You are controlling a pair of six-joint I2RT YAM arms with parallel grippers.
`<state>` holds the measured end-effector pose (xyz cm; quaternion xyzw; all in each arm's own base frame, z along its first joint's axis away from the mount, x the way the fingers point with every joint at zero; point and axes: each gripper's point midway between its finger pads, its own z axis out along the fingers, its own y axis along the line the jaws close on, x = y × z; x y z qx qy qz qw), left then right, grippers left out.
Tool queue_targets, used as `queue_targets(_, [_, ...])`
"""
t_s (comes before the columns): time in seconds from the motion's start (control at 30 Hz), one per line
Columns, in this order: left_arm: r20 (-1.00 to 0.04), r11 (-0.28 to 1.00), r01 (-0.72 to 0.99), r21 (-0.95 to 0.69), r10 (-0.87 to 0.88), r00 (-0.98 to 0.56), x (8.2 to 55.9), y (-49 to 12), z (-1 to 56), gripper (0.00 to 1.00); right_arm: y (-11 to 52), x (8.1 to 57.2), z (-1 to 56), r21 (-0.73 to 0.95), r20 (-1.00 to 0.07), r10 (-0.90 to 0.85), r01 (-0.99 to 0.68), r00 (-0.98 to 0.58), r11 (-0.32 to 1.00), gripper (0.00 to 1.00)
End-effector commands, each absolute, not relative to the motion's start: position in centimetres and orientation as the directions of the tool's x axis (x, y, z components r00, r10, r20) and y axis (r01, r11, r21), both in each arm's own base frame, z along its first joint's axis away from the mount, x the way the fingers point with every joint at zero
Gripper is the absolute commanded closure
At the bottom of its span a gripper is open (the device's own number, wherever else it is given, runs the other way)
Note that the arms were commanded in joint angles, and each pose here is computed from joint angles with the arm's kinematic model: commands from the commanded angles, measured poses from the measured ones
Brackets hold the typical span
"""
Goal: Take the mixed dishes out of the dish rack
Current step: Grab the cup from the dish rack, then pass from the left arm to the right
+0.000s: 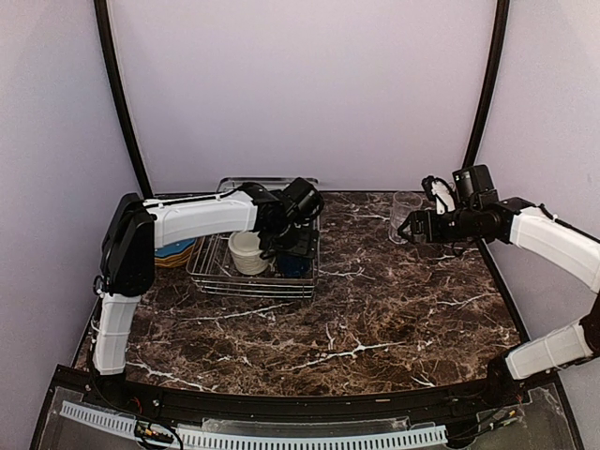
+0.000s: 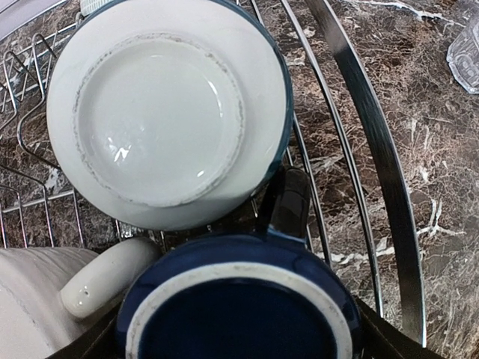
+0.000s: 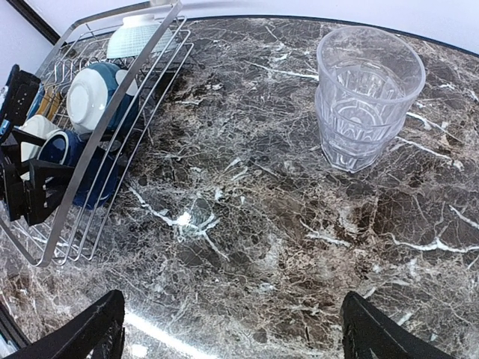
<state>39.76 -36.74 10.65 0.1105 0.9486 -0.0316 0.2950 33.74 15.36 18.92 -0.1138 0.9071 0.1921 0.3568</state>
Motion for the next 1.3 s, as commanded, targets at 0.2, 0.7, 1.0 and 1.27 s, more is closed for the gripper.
queue_targets(0.2, [-0.692, 0.946, 0.305, -0.109, 0.148, -0.707, 37.8, -35.8, 20.4, 0.58, 17.1, 33.4, 19.7, 0.369, -0.688, -0.012, -0.364, -0.726, 0.855, 0.02])
queue_targets(0.7, [-0.769, 0.619, 0.552, -0.558, -0.136, -0.625, 33.2, -36.7, 30.4, 0.70, 24.3, 32.4, 22.0, 0.535, -0.702, 0.017, -0.511, -0.712, 0.673, 0.01])
queue_targets(1.0, [-0.673, 0.356, 0.578, -0.735, -0.274, -0.687, 32.9, -38.3, 31.6, 0.72, 29.2, 28.7, 26.5, 0.638, -0.753, 0.122, -0.672, -0.647, 0.376, 0.01])
queue_targets(1.27, [-0.537, 0.094, 0.542, -0.835, -0.351, -0.767, 32.5, -40.0, 32.3, 0.72, 30.9, 27.4, 28.8, 0.647, -0.762, 0.189, -0.726, -0.619, 0.233, 0.01])
